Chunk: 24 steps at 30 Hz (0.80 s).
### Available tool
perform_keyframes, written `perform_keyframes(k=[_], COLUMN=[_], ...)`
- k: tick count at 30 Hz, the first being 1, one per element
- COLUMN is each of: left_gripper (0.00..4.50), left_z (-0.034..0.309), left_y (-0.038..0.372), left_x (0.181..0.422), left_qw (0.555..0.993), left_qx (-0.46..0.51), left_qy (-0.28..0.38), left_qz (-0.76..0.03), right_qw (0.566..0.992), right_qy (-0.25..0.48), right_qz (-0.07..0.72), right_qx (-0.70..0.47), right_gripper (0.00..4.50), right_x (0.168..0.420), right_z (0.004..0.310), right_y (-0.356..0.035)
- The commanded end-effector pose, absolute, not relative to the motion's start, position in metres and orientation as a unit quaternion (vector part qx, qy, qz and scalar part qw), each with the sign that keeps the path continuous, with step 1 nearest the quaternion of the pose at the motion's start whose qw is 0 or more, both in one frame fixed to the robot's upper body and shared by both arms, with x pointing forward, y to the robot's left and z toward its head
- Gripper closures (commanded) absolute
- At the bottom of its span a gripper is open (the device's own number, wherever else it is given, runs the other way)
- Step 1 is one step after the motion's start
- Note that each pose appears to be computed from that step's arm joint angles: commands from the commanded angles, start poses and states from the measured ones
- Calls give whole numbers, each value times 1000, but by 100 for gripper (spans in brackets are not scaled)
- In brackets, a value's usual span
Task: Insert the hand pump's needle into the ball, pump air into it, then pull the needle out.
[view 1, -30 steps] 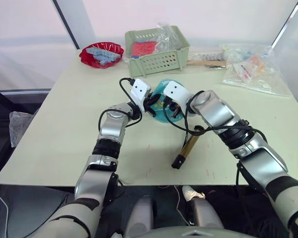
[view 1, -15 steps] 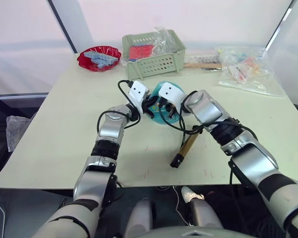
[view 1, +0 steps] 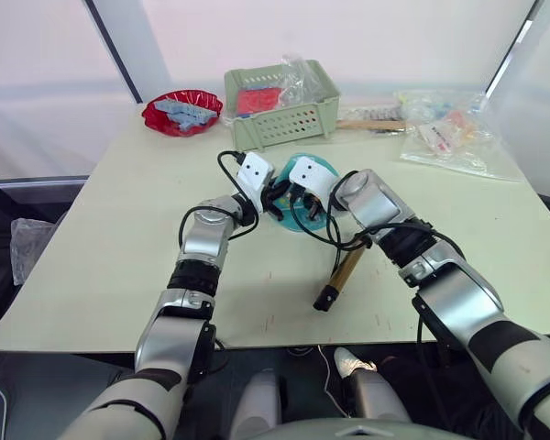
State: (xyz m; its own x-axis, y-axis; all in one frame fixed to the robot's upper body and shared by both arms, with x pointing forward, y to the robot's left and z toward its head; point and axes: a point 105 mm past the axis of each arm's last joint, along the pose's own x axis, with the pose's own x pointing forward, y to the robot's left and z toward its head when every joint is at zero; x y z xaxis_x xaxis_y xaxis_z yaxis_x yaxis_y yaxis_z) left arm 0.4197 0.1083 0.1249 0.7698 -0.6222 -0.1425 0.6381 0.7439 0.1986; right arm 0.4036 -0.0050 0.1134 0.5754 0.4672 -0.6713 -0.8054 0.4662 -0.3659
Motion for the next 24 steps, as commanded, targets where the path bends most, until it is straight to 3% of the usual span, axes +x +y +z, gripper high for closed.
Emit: perform_keyframes(k=[1, 24], left_gripper=[450, 450], left_z=[103, 102], left_y=[88, 90], left_x=[410, 411], left_qw=[914, 915], left_qx=[121, 123], left_qy=[65, 68], left_qz=[-381, -378], right_qw=[787, 792], right_qy=[359, 369], right_qz=[365, 342], right_qx=[-345, -345], right_gripper=[410, 410], right_x=[389, 395], right_z=[56, 43], right_y=[-39, -42])
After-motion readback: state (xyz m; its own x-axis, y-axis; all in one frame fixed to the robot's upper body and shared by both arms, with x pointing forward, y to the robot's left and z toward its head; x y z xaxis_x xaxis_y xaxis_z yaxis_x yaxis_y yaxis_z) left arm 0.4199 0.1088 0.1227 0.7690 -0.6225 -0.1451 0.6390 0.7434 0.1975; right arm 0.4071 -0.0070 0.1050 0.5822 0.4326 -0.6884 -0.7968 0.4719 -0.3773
